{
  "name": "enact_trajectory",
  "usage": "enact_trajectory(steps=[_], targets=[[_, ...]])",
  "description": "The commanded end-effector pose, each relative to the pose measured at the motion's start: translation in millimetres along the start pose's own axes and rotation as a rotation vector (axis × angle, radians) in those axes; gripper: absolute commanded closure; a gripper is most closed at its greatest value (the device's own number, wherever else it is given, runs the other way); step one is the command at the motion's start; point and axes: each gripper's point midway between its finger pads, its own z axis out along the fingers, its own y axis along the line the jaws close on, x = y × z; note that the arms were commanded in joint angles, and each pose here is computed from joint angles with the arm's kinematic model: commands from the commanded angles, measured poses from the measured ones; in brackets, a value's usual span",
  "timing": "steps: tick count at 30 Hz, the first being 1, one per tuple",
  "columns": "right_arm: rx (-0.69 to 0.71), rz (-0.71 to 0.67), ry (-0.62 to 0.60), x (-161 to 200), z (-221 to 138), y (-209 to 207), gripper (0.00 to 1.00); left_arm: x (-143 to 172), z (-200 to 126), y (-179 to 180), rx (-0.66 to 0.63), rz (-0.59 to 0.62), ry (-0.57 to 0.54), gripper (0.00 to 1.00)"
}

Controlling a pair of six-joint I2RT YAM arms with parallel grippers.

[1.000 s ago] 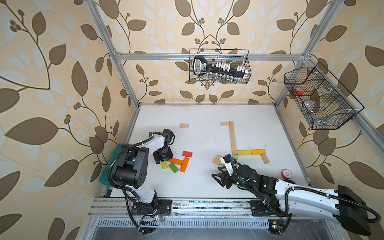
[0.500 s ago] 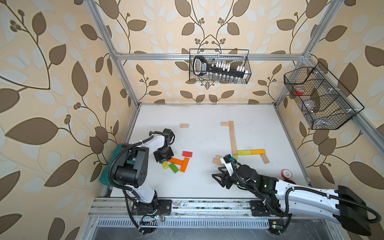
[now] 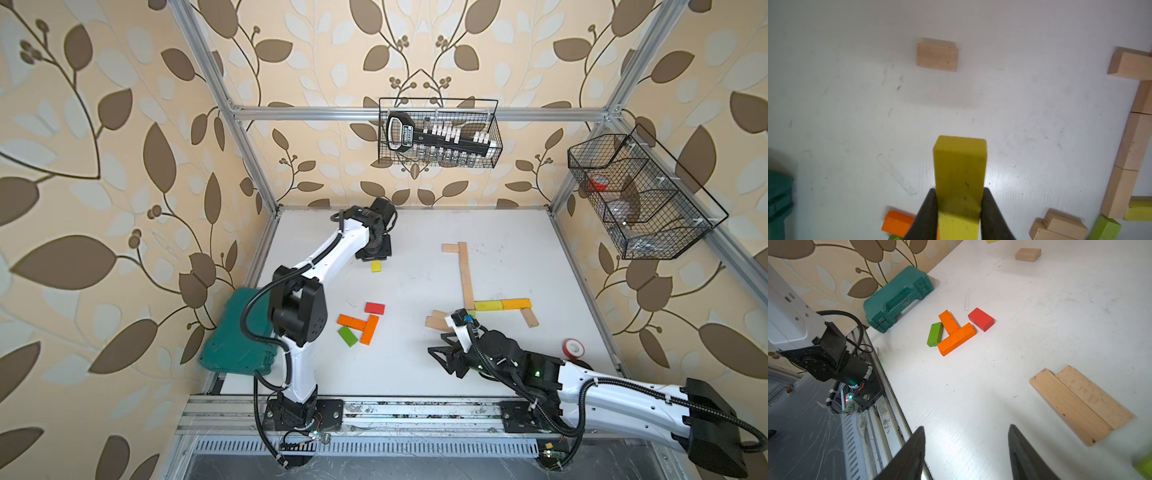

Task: Assemble a giraffe with building blocks
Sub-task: Assemble the building block at the center of the board.

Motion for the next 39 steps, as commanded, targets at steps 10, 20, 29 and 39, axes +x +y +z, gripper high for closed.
enact_trajectory(steps=[10, 20, 29, 39], targets=[[0.040, 0.000, -0.008, -9.7, -0.6, -2.1, 0.40, -15.7, 84.1, -12.3, -0.131, 0.143, 0.135, 0.83], [0.036, -0.014, 0.000, -10.0, 2.0, -0.2, 0.40, -16.6, 90.3, -2.0, -0.165, 0.120, 0.156, 0.38], [0.036, -0.023, 0.000, -10.2, 1.9, 0.1, 0.41, -9.1, 64.5, -1.4, -0.113, 0.094, 0.133, 0.32], [0.037, -0.029, 0.001, -10.3, 0.5, -0.2, 0.42, -3.4, 96.6, 4.6, -0.120, 0.072, 0.211, 0.41]])
